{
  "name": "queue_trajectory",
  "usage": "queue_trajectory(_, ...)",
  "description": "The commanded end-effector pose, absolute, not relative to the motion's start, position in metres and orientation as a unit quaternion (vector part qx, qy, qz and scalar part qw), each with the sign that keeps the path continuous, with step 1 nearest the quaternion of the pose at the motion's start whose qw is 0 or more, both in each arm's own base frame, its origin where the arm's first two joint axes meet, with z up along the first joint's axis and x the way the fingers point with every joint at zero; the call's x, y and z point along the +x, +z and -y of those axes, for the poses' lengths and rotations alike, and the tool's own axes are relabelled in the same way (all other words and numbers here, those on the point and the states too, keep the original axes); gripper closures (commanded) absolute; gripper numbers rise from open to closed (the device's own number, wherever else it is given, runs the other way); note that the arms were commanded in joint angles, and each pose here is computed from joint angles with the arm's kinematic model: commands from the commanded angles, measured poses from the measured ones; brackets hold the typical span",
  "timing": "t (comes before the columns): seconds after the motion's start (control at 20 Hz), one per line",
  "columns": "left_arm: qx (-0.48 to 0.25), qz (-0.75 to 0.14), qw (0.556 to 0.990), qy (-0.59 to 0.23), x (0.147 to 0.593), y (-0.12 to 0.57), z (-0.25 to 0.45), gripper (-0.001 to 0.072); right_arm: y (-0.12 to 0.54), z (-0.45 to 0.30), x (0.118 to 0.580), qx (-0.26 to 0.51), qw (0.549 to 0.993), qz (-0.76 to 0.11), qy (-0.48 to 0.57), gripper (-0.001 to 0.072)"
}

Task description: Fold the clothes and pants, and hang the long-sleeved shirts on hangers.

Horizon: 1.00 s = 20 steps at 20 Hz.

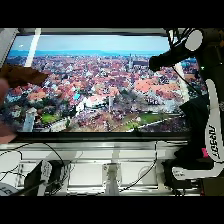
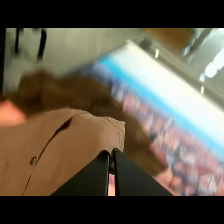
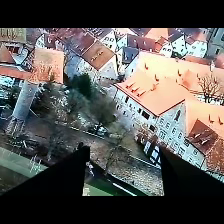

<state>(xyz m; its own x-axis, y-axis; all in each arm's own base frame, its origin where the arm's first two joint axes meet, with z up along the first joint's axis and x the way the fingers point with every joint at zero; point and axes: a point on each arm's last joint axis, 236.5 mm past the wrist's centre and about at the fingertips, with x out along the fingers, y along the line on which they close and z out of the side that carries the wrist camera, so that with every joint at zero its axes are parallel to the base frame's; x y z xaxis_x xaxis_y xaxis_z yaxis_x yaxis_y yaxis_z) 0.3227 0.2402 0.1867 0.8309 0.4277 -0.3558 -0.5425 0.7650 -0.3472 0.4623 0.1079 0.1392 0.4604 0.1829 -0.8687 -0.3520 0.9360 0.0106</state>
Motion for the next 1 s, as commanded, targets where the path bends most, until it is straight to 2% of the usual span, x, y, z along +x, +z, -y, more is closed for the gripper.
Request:
queue_trajectory(0.0,-0.293,-0.279,0.886,0.225,0.32,0.061,-0.215,0.0229,0.14,-0.109,0.464,-0.085,0.852,-0.492,0.158,0.0222)
queue_trajectory(0.05,-0.296,-0.316,0.878,0.205,0.319,0.04,-0.206,0.0014,0.14,-0.109,0.464,-0.085,0.852,-0.492,0.158,0.0222)
queue_trajectory(0.2,-0.326,-0.334,0.864,0.19,0.323,0.023,-0.199,0.0001,0.14,-0.109,0.463,-0.084,0.852,-0.493,0.158,0.0221)
queue_trajectory(0.4,-0.373,-0.283,0.867,0.17,0.339,0.048,-0.19,0.001,0.143,-0.109,0.468,-0.084,0.858,-0.483,0.156,0.0222)
queue_trajectory(0.55,-0.378,-0.252,0.884,0.11,0.355,0.075,-0.164,0.0009,0.143,-0.109,0.468,-0.084,0.858,-0.483,0.157,0.0222)
queue_trajectory(0.65,-0.308,-0.267,0.913,0.025,0.373,0.084,-0.118,0.001,0.143,-0.109,0.468,-0.084,0.858,-0.483,0.157,0.0222)
queue_trajectory(0.75,-0.206,-0.303,0.928,-0.065,0.385,0.082,-0.058,0.001,0.143,-0.109,0.468,-0.084,0.858,-0.483,0.157,0.0222)
queue_trajectory(0.9,-0.031,-0.335,0.933,-0.13,0.393,0.076,-0.005,0.0016,0.143,-0.109,0.468,-0.084,0.858,-0.483,0.157,0.0222)
queue_trajectory(0.95,0.01,-0.337,0.931,-0.142,0.395,0.075,0.007,0.0077,0.143,-0.109,0.468,-0.084,0.858,-0.483,0.157,0.0222)
